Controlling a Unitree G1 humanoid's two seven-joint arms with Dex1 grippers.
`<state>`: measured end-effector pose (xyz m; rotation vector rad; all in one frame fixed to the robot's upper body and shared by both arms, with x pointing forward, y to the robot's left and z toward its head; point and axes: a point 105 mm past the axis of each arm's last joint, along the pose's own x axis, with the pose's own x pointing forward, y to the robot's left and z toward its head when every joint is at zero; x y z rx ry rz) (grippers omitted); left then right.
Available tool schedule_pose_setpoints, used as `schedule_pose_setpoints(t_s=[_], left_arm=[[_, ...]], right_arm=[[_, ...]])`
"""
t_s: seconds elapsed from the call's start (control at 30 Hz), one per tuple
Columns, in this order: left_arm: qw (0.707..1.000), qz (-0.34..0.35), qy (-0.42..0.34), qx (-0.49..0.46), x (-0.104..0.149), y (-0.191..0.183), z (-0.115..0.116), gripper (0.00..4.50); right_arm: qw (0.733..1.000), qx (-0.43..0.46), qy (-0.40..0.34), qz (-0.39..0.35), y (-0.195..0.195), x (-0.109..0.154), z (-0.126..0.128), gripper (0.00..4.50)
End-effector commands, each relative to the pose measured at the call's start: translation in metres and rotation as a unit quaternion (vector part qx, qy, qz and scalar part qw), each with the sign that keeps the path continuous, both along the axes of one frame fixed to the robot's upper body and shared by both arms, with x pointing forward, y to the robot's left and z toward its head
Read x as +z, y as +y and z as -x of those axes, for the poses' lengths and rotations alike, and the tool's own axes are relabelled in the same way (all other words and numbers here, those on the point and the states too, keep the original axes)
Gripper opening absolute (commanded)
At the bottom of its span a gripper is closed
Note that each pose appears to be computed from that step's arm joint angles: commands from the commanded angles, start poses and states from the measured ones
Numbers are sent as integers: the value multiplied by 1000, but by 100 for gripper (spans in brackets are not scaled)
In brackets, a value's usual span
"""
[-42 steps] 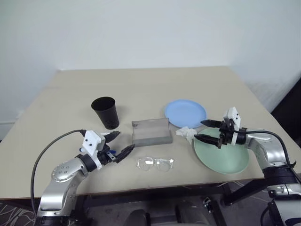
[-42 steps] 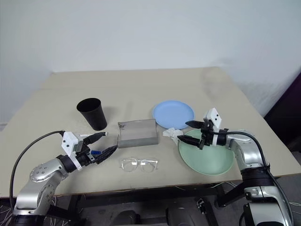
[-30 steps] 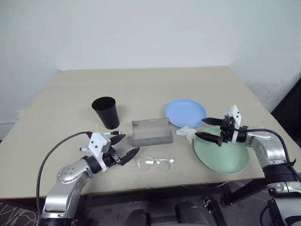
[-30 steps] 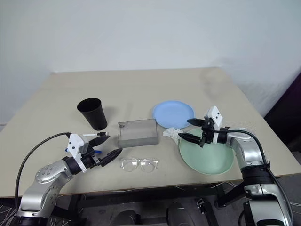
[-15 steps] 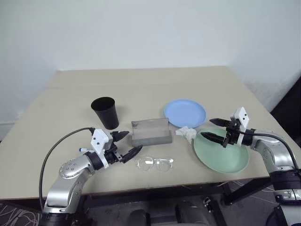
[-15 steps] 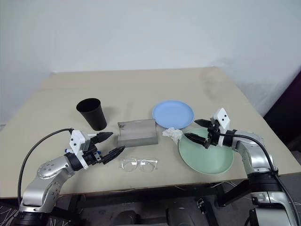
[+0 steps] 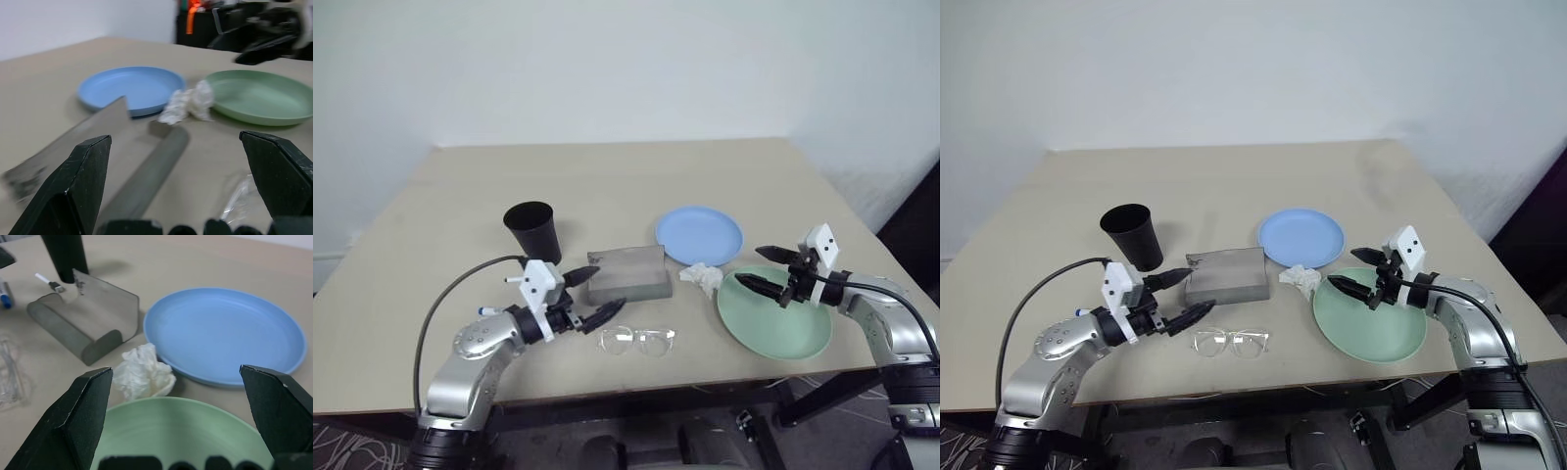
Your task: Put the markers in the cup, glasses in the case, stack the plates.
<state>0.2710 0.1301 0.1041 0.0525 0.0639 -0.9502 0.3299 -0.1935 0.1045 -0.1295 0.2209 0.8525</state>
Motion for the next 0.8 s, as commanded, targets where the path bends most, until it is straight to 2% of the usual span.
schedule_pose_setpoints(t_s=[0.03, 0.43, 0.8], left_arm=[[999, 9, -30, -24, 19, -12, 2, 446], [997, 29, -17, -62, 24, -35, 18, 446], [995, 30, 5, -93, 20, -42, 25, 446]], right_arm=[[999, -28, -27, 4, -17, 18, -10, 450], [991, -117, 59, 11, -74, -4, -23, 450], [980, -141, 136, -23, -104, -21, -11, 450]])
